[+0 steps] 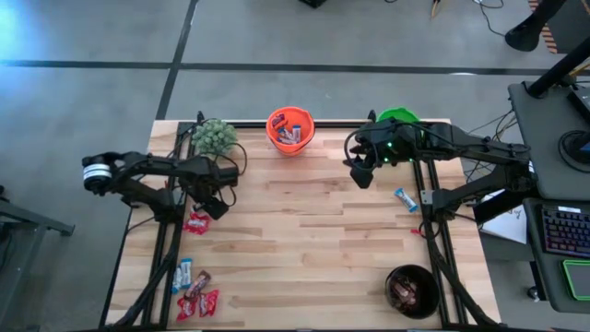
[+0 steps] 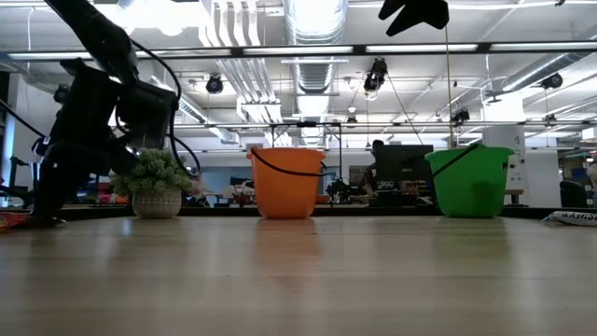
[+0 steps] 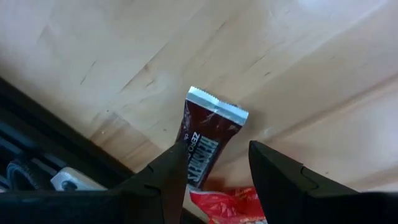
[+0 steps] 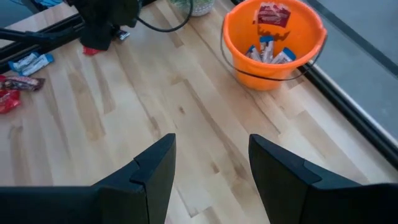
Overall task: Organize candy in baskets
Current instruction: Put the brown chocolate bar into the black bucket
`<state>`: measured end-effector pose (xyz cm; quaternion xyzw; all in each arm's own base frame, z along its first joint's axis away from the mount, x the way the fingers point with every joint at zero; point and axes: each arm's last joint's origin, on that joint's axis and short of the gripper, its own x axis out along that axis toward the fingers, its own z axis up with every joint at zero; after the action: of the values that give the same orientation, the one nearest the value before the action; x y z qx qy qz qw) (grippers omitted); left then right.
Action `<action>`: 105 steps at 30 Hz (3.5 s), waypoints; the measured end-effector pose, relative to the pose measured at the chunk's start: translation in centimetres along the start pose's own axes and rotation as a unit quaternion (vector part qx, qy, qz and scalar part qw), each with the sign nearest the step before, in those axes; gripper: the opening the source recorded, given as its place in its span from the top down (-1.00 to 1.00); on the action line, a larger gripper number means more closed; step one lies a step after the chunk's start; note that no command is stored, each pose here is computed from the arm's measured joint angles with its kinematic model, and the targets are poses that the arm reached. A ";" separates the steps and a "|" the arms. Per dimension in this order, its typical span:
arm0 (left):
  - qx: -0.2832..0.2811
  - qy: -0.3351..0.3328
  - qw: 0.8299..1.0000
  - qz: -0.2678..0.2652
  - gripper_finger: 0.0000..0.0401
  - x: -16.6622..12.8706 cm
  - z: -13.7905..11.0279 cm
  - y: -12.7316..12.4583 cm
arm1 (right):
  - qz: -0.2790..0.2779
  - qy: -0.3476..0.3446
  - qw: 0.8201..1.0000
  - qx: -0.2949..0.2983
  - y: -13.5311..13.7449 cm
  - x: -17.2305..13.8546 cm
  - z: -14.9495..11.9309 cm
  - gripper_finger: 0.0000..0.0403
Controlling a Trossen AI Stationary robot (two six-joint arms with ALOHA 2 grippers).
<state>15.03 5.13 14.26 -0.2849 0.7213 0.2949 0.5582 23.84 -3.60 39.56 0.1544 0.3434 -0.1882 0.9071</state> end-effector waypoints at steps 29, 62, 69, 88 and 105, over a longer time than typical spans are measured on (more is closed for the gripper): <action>0.018 0.032 0.999 0.024 0.95 1.2 0.8 -0.4 | 0.019 0.006 1.000 -0.001 0.2 0.0 0.0 0.06; 0.112 -0.291 0.947 -0.080 0.99 -19.0 3.1 -1.9 | 0.031 -0.030 0.999 0.002 0.4 -0.1 0.7 0.06; 0.126 -0.364 0.918 -0.095 0.99 -21.7 3.4 -2.0 | 0.031 -0.030 0.999 0.002 0.4 -0.1 0.7 0.06; 0.182 -0.542 0.771 -0.278 0.99 -26.3 4.8 -4.5 | 0.015 -0.092 0.991 -0.093 0.6 -0.2 1.7 0.06; 0.229 -0.643 0.631 -0.369 0.99 -29.8 4.6 -5.3 | 0.055 -0.142 0.976 -0.157 1.1 -0.4 2.7 0.06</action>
<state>28.28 7.48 41.76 -0.1282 0.0584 -0.0014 0.9900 25.60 -3.62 41.90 0.0003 0.2270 -0.1018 0.9686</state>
